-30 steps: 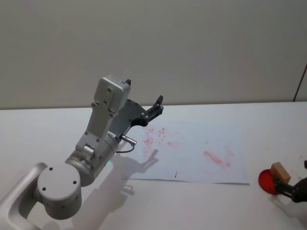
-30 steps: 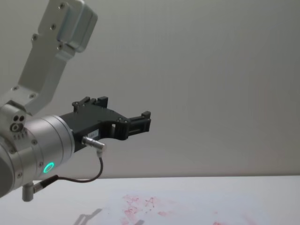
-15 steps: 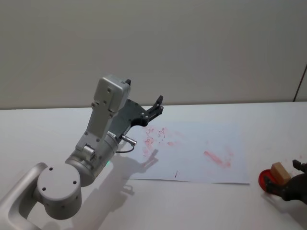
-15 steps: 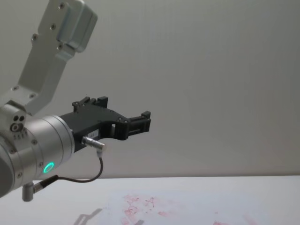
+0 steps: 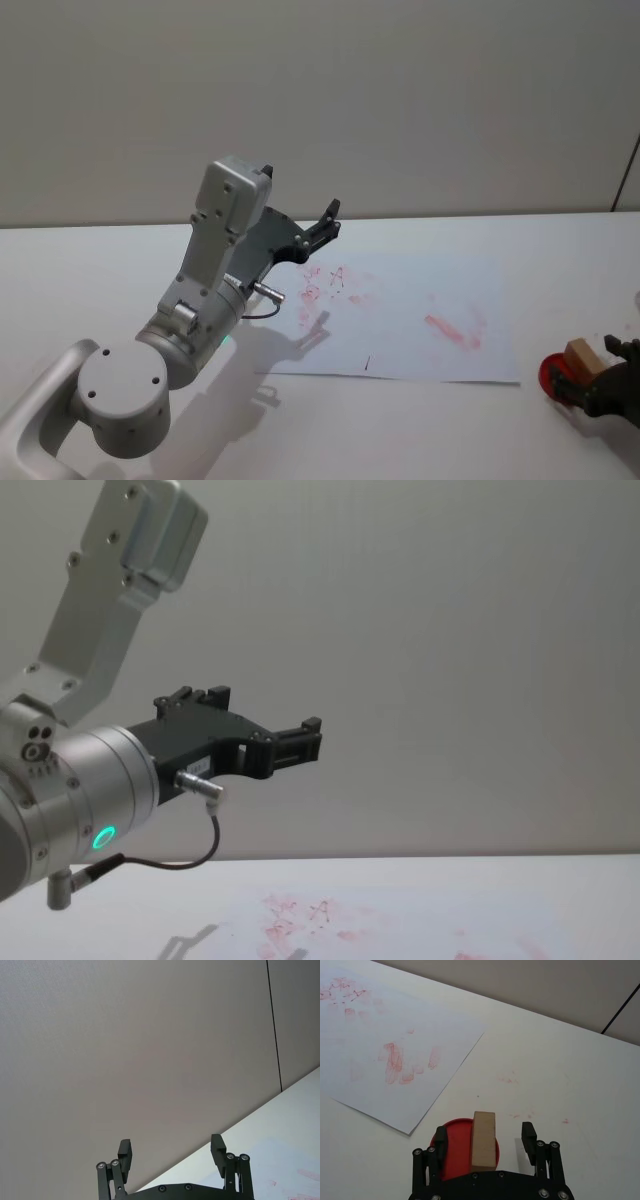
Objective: Use the one hand to pick up the stamp and affix it onto the A4 paper.
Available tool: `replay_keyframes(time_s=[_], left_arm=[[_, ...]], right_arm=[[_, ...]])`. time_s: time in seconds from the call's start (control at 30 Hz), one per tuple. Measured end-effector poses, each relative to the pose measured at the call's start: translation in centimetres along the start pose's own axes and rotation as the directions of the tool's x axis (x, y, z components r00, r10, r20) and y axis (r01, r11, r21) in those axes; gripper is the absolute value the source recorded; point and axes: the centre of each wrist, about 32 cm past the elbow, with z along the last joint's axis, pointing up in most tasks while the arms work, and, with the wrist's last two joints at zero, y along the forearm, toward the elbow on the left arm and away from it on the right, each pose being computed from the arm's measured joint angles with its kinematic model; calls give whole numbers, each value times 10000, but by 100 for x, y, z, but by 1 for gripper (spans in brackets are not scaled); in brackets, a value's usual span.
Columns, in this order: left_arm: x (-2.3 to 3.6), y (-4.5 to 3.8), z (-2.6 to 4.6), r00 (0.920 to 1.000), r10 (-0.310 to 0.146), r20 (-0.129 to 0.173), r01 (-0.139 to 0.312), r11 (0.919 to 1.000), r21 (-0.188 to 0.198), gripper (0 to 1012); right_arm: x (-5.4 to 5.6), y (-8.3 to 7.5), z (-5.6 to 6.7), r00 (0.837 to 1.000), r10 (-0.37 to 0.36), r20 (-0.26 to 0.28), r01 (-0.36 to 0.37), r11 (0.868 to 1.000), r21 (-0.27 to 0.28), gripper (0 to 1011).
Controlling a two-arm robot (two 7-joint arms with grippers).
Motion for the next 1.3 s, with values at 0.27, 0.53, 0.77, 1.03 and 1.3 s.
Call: replay_keyframes(time_s=[0.27, 0.53, 0.77, 1.03, 1.3], left_arm=[[0, 0, 0, 10000, 0, -1, 0, 10000, 0, 1001], [0, 0, 0, 10000, 0, -1, 0, 10000, 1, 1001], [0, 0, 0, 10000, -1, -1, 1, 10000, 0, 1001], [0, 0, 0, 10000, 0, 0, 0, 10000, 1, 1001], [0, 0, 0, 10000, 0, 0, 0, 10000, 1, 1001]], right_arm=[[-1, 25, -2, 10000, -28, -18, 28, 10000, -49, 729], [-2, 37, -5, 10000, -43, -29, 43, 10000, -77, 493], [-3, 42, -1, 10000, -17, -32, 17, 10000, -52, 275], [-19, 81, 26, 9998, 189, -71, -187, 9994, 284, 219], [-56, 149, 120, 9983, 533, -251, -506, 9939, 984, 220]])
